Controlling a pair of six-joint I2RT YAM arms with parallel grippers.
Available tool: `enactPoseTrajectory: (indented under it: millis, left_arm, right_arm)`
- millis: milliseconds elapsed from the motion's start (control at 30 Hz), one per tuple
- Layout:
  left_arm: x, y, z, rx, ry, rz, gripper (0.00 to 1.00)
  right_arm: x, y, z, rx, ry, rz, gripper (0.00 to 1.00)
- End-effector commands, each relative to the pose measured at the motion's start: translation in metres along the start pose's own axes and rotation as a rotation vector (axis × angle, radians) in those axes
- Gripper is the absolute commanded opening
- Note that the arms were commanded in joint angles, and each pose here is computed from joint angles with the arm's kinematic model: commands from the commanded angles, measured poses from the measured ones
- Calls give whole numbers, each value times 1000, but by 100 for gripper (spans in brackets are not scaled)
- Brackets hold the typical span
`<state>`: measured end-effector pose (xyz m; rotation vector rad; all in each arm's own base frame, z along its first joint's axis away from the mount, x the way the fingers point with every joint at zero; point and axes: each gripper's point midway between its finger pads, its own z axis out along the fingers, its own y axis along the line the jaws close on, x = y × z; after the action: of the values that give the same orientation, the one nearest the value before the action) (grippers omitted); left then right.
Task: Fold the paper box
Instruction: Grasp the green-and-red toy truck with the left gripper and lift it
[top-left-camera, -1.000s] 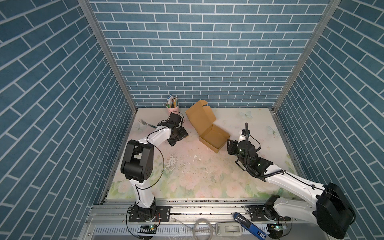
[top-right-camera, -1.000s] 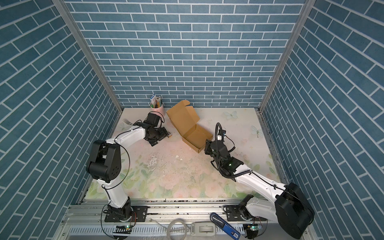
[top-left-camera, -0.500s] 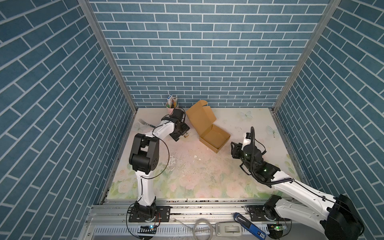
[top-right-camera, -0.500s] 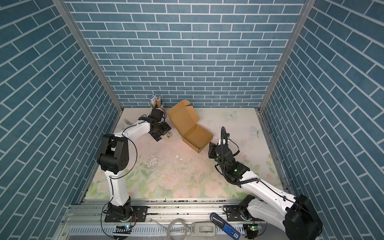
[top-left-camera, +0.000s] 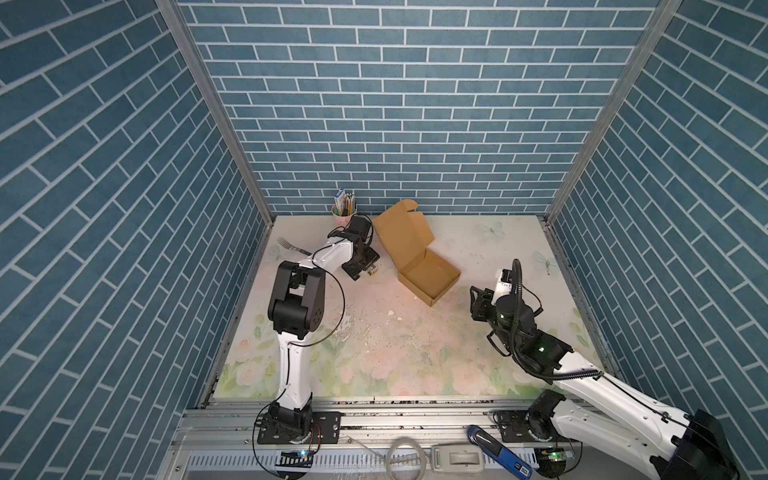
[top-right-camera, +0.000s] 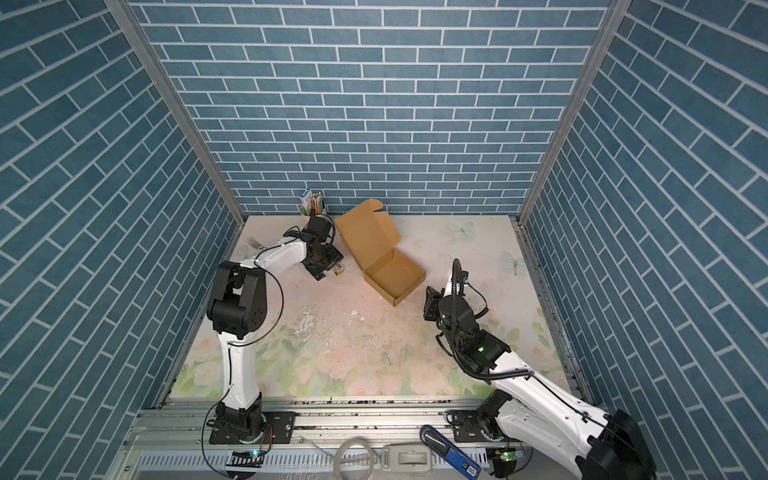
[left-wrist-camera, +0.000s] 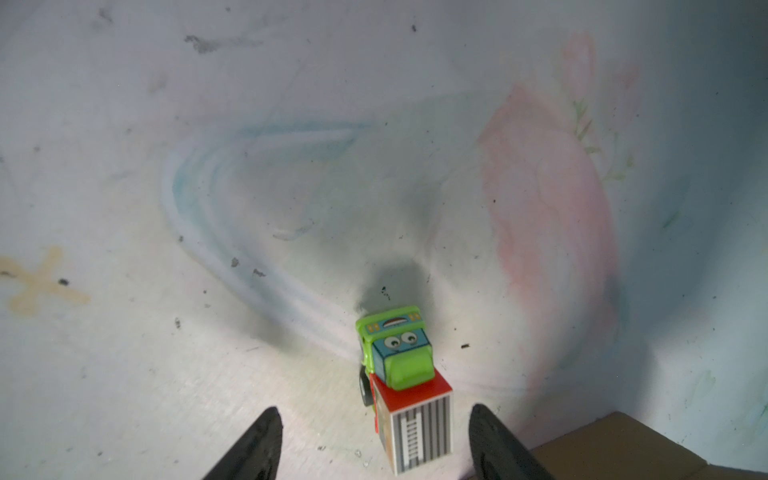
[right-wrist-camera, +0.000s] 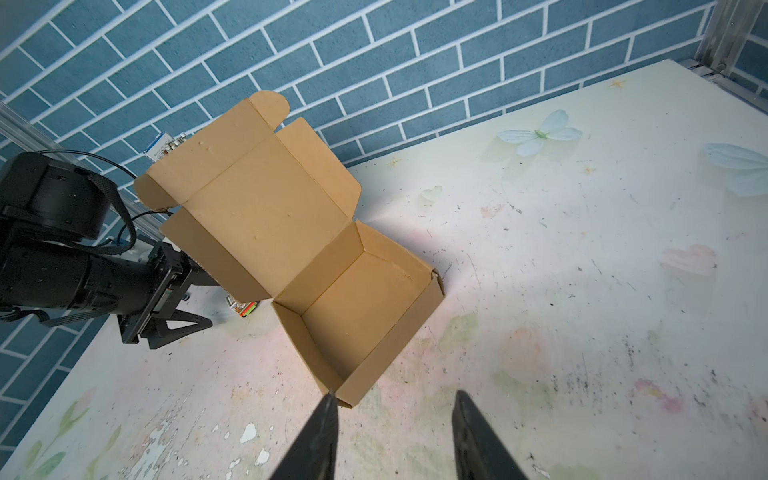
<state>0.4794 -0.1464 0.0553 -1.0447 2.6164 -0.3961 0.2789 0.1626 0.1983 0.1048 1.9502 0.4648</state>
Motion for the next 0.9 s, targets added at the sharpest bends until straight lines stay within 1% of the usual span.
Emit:
enactPoseTrajectory:
  millis: [0,167,400,500,767,867]
  left_arm:
    - [-1,2,9,-28,-4,2,72]
    - [3,0,17,-30,-3,19,66]
    - [6,-1,27,-33,2,33,61]
    - [8,-2,29,-31,6,37,57]
    - [7,-4,25,-26,1,63,48]
    - [5,-5,21,-20,-8,77,48]
  right_arm:
    - [3,-9,-5,32,-1,-16,45]
    - [3,-10,-6,35,3,-15,44]
    - [4,-10,-6,36,10,-13,43]
    - [6,-12,-6,41,14,-12,42]
    - [6,-13,-6,43,11,-10,41]
    - [7,-12,-5,44,13,-10,41]
